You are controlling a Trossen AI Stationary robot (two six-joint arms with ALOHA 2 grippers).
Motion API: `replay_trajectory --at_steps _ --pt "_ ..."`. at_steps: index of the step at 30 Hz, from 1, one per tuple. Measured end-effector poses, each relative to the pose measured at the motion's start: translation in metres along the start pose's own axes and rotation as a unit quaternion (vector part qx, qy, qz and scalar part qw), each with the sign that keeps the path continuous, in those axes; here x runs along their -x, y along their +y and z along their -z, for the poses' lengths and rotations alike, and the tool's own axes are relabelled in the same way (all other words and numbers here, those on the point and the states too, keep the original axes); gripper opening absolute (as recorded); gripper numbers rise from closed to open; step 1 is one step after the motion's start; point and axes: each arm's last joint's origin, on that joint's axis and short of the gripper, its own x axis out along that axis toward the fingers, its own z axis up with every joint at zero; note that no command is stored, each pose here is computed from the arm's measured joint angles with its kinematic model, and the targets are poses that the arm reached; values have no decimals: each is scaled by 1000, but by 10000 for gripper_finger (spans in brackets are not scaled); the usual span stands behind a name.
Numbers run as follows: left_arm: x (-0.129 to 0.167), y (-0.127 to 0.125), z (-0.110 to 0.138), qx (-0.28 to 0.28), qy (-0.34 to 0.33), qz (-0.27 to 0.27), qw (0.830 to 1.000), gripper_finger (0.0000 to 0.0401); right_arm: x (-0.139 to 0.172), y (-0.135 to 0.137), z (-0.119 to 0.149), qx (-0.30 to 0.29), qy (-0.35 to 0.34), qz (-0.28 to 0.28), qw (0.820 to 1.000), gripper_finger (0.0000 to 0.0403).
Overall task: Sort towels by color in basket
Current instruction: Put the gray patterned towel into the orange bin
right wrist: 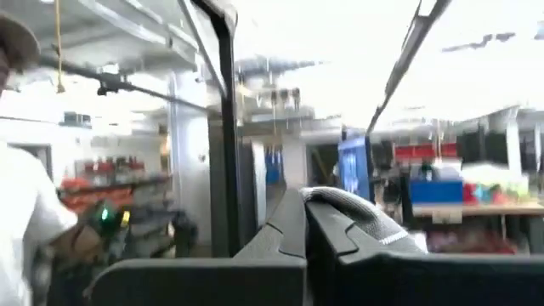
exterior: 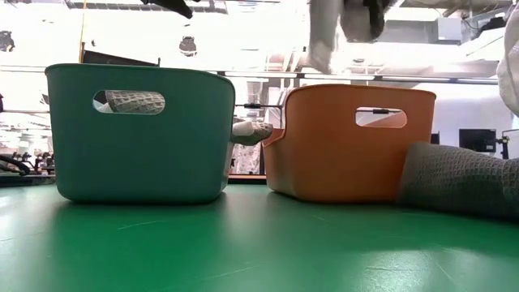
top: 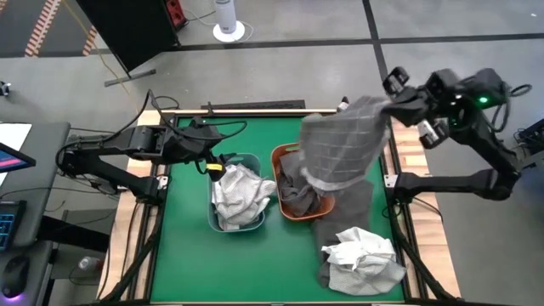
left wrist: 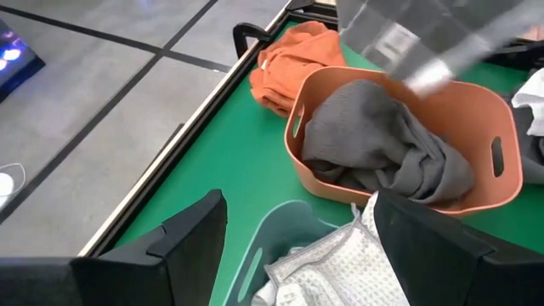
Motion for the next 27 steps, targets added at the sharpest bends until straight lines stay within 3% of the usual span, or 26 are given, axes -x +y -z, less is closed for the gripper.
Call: replay_trajectory --at_steps 5,9,12,22,27 --pt "0 0 0 1 0 0 1000 283 -11 -16 20 -62 52 38 996 16" --pt "0 0 0 4 0 0 1000 283 -22 -38 50 -131 130 73 980 16" --pt "0 0 0 11 0 0 1000 283 -27 -47 60 -147 149 85 974 16" --pt "0 -1 1 22 6 13 1000 283 -19 -37 38 -86 92 81 989 16" --pt "0 -1 0 24 4 14 1000 283 -7 -29 33 -120 93 98 984 16"
